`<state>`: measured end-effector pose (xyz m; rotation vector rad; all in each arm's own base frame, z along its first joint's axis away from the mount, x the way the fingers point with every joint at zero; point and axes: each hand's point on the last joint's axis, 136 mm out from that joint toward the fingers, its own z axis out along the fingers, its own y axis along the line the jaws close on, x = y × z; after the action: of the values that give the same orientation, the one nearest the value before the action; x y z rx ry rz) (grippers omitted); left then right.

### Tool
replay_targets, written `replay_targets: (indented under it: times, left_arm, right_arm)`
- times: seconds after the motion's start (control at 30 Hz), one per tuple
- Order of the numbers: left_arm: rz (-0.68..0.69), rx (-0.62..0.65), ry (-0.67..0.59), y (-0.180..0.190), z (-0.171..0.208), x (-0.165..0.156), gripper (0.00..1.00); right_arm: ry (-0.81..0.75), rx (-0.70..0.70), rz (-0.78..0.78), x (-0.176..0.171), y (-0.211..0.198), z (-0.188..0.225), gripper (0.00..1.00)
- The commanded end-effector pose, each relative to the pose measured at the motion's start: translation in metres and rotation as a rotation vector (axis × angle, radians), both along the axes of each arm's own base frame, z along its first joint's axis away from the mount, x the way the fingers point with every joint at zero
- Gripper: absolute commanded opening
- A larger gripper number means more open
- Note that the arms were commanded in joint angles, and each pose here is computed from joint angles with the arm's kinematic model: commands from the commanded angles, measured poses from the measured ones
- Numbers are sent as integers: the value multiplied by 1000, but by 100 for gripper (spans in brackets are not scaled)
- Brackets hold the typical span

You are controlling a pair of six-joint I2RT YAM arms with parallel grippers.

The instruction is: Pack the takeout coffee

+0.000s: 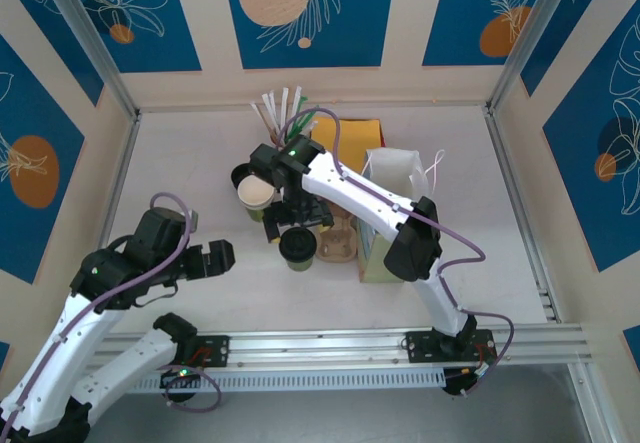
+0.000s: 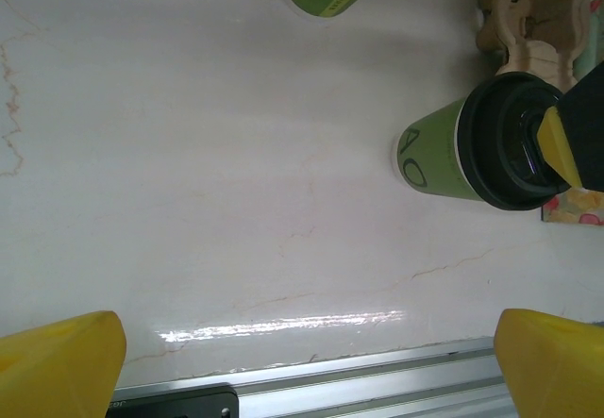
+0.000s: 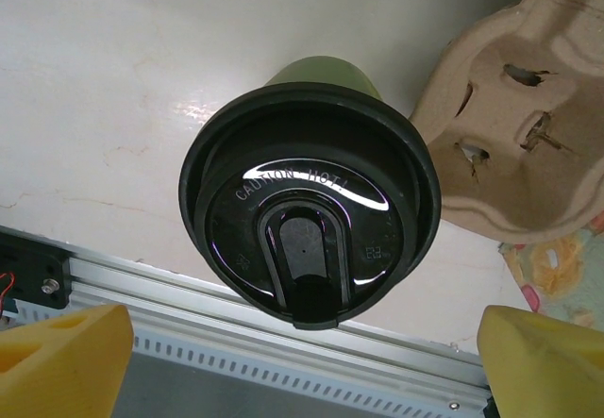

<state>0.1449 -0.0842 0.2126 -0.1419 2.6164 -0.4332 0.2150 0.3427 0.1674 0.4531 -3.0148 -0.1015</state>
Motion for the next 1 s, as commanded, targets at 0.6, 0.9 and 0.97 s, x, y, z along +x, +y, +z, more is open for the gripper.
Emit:
replay_targets:
  times: [0.6,0.9,0.97]
  left_arm:
    - [-18,-39,4,-2,0,-8,100]
    - [-23,-38,3,-3,0,-7,100]
    - [-23,-39,2,-4,0,-7,100]
  right_arm:
    - [91,-54,18,-5,8,-27,87]
    - [94,-82,28,-8,2,-29,86]
    - [96,-85,30,-8,2,-31,86]
